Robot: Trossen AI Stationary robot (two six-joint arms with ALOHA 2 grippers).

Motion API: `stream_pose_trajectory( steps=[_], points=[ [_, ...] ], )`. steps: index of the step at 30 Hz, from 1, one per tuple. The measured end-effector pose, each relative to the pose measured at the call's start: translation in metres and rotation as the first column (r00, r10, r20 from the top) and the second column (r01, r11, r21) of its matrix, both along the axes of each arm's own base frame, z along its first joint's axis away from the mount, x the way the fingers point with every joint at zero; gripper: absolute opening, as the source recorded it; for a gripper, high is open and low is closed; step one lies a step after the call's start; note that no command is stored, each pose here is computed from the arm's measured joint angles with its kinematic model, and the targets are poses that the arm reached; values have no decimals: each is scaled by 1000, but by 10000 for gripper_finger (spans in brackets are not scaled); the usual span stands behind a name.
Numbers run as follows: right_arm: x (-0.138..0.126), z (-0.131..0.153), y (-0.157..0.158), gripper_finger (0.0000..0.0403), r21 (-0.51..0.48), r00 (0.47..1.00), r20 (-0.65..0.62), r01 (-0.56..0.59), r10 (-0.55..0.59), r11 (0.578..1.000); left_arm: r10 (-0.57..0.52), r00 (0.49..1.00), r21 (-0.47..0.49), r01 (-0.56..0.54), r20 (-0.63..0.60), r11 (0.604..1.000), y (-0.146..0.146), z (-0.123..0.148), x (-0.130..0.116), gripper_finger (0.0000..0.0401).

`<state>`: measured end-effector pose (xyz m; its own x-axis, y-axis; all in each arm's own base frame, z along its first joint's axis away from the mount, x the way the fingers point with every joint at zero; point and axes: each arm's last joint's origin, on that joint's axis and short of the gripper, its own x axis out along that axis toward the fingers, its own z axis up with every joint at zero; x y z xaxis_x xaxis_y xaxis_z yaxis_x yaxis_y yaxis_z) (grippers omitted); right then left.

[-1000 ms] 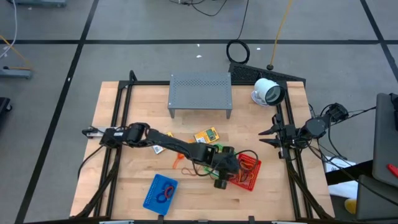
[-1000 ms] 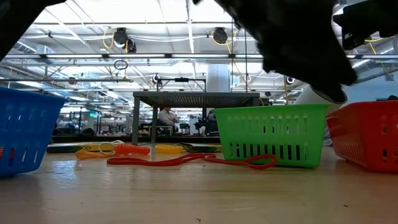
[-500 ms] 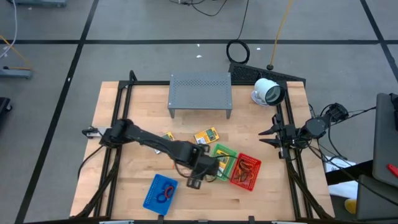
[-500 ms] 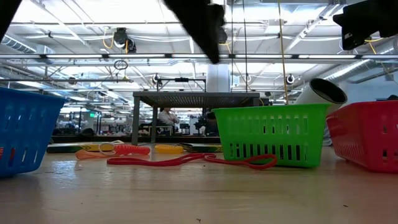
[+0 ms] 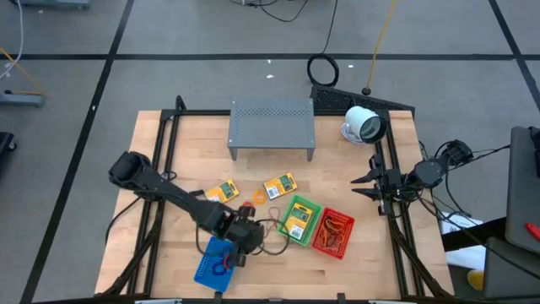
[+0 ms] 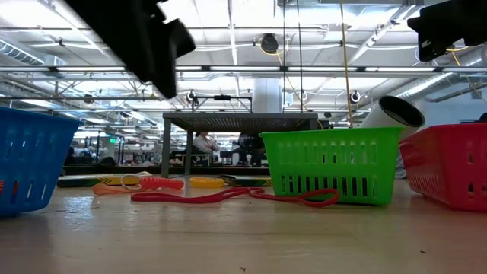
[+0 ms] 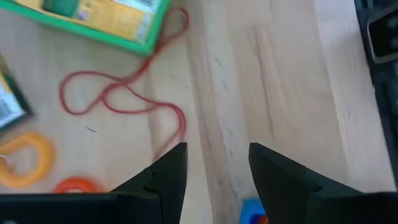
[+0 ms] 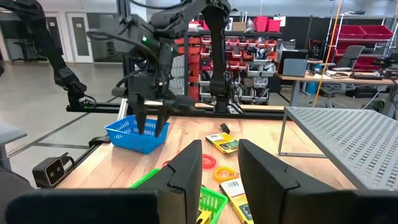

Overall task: Pick & Place Office Desk Supplies
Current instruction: Put the red rubber band into the red bin

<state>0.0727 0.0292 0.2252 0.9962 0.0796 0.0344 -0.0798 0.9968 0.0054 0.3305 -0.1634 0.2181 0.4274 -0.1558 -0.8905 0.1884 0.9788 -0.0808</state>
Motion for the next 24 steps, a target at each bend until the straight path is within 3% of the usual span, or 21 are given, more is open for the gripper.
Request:
stream_pose_trajectory(
  steps=[4,9,16,24],
  points=[
    [0,0,0,95,0,1000,0,0,0,1000,-56,997,39,57,-48,998,-6,-19,-11,182],
    [0,0,0,95,1,1000,1,0,0,1000,-35,996,65,40,-84,997,-1,-36,-7,182],
    [0,0,0,96,1,1000,1,0,0,1000,-1,998,34,3,-55,999,10,-34,4,182],
    [0,0,0,95,1,1000,1,0,0,1000,17,990,-22,-20,-137,1000,13,-42,31,182]
  ],
)
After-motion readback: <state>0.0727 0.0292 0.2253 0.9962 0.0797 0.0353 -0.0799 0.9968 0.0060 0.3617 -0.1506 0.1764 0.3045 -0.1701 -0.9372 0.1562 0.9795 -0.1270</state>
